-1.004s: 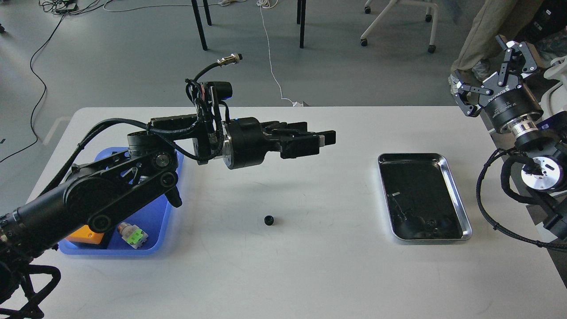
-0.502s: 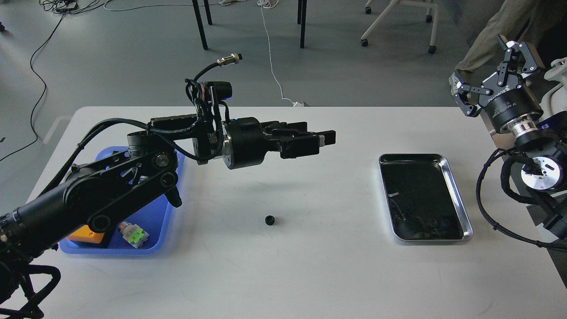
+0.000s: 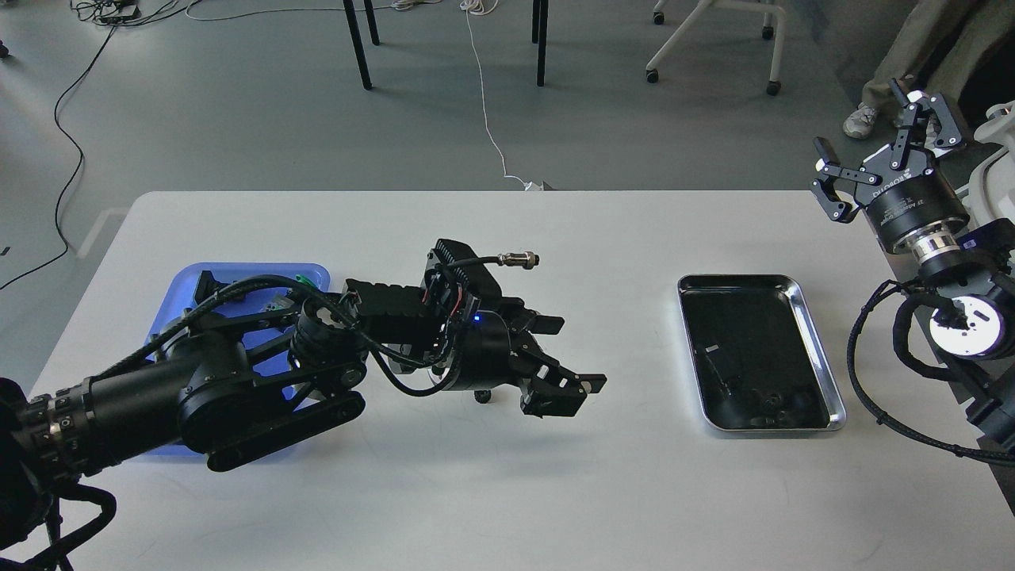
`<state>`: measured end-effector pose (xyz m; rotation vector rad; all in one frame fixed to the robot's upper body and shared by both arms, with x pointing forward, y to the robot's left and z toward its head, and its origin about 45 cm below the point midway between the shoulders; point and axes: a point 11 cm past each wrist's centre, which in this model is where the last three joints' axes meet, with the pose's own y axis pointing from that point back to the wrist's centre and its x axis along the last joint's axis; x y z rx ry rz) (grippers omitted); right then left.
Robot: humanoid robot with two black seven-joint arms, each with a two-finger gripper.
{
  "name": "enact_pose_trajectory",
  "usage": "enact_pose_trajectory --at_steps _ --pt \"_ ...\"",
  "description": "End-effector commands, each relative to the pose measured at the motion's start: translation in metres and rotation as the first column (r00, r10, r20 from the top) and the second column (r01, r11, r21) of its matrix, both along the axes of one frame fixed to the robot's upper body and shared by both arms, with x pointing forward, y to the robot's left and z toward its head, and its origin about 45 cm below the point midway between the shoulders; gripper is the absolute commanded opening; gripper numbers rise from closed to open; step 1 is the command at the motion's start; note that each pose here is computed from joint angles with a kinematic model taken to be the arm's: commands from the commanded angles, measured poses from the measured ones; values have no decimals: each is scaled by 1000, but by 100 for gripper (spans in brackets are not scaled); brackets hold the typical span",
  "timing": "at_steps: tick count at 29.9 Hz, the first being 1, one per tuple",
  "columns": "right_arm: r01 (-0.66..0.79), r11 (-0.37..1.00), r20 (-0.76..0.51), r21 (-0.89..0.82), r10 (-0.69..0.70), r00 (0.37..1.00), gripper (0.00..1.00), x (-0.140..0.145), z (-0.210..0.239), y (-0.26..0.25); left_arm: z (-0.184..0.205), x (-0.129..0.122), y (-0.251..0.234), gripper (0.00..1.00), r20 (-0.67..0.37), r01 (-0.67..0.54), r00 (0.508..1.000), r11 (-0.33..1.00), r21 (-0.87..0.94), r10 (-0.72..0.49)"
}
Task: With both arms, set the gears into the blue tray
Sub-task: 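Lower the left gripper onto the black gear and grasp it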
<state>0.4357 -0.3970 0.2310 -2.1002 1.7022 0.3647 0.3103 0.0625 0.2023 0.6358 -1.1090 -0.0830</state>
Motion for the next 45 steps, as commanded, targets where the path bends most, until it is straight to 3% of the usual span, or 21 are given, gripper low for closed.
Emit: enact_pose_trajectory --at_steps 1,16,24,31,36,45 --pt "1 1000 -1 -2 -1 1000 99 0 0 -1 -1 -2 -2 98 0 9 1000 1000 3 -9" --pt "-3 1000 -1 1 3 1000 99 0 0 1 -44 -3 32 97 83 37 995 974 223 -57" --pt "-3 1000 -1 1 3 1000 99 0 0 1 -62 15 58 84 100 -20 995 954 300 -11" --pt "-5 1000 -2 2 5 1000 99 0 -1 2 -71 5 61 62 66 14 997 952 307 -36" --pt "-6 1000 -2 2 6 1000 99 0 -1 2 -77 1 64 56 58 15 998 949 316 -36" --pt "-6 1000 -2 2 6 1000 99 0 -1 2 -83 0 74 56 48 1 999 945 328 -18"
